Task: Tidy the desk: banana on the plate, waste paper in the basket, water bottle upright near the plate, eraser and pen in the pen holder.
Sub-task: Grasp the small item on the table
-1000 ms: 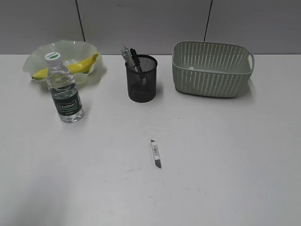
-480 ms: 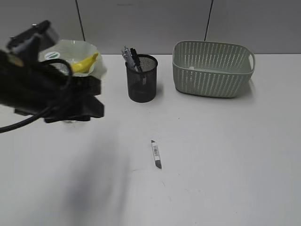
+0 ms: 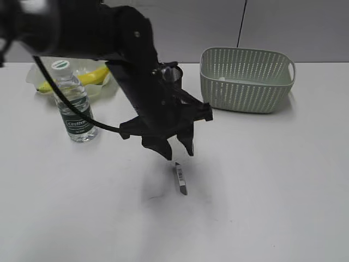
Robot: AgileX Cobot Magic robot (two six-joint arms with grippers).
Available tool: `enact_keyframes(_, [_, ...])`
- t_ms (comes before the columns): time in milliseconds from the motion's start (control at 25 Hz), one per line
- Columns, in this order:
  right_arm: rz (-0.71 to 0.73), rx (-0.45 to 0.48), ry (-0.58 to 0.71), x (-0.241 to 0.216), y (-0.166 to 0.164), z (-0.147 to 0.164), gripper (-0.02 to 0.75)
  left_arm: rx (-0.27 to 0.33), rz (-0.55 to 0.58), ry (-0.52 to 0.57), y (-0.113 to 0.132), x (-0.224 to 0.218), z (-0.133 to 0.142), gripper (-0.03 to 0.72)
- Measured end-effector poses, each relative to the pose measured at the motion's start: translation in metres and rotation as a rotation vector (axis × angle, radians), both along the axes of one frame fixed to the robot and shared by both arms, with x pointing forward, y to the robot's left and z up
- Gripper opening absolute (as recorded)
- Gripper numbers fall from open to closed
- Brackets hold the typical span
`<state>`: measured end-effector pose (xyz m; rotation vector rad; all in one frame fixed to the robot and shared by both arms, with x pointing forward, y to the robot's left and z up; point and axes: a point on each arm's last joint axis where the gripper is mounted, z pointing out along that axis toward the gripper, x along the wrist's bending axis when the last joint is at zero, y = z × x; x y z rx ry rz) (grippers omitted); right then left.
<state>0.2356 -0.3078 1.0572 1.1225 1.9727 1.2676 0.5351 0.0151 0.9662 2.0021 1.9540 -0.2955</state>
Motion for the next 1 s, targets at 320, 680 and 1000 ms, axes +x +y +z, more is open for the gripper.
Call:
enact_keyframes(320, [0.000, 0.000, 0.000, 0.000, 0.000, 0.000, 0.265, 0.268, -0.032, 0.104, -0.032, 0.018, -0.040, 0.402])
enact_keyframes(680, [0.000, 0.000, 0.000, 0.000, 0.000, 0.000, 0.265, 0.311, -0.025, 0.150, -0.041, 0.027, -0.074, 0.368])
enact_keyframes(1000, [0.000, 0.000, 0.000, 0.000, 0.000, 0.000, 0.265, 0.333, -0.029, 0.155, -0.039, 0.028, -0.072, 0.081])
